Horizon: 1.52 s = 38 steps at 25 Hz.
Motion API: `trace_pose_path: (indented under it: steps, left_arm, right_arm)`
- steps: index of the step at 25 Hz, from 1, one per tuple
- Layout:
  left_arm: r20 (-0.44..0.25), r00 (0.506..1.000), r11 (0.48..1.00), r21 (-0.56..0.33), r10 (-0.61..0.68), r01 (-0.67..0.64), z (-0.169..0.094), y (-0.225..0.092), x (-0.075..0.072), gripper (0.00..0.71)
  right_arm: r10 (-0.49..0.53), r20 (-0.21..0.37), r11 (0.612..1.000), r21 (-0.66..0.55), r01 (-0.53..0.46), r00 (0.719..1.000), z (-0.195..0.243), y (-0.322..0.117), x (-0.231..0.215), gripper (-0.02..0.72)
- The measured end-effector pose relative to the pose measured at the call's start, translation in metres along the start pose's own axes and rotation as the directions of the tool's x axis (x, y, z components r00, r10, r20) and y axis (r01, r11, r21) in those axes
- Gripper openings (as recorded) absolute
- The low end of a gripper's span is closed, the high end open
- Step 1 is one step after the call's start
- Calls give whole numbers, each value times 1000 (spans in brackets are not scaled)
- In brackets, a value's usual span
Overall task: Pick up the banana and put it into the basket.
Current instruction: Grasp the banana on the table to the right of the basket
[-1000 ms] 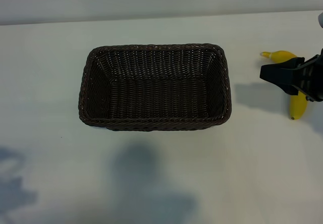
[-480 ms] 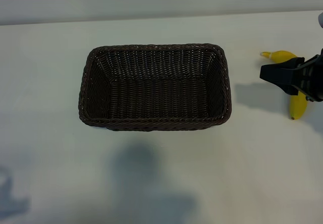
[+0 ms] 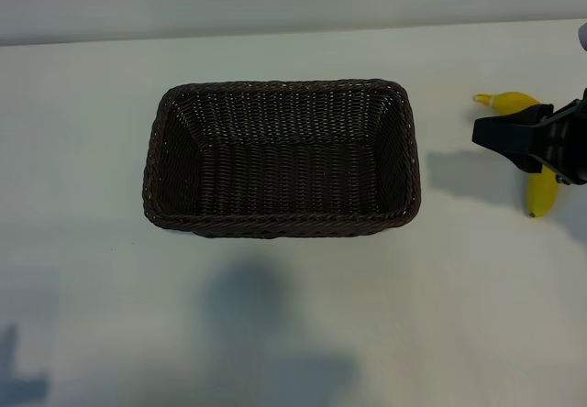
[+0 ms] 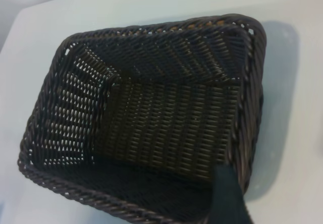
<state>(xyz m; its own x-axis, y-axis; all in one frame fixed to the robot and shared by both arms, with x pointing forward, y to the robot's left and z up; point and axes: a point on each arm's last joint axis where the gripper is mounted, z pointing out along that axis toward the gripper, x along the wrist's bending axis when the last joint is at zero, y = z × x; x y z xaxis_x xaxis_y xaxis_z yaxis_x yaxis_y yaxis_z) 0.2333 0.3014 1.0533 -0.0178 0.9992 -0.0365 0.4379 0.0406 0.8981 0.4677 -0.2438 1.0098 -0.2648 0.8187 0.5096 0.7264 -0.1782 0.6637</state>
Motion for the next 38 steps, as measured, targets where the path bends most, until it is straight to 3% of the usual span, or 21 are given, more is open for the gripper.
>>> trace_pose_path:
  steps: [10,12,19,28,38]
  left_arm:
    - [0,1000,1000,0,0,0,0,0,0,507]
    - [0,1000,1000,0,0,0,0,0,0,507]
    - [0,1000,1000,0,-1,1,0,0,0,507]
    - [0,1000,1000,0,-2,2,0,0,0,507]
    - [0,1000,1000,0,-2,2,0,0,0,507]
  right_arm:
    - [-22,14,1000,-6,22,1000,0,1,-1,457]
    - [-53,46,998,-19,54,998,0,2,-4,457]
    - [-122,247,986,-78,146,961,-3,10,-21,457]
    - [-167,305,978,-69,196,938,-4,11,-26,464]
    - [-199,408,965,-80,252,891,-5,22,-35,569]
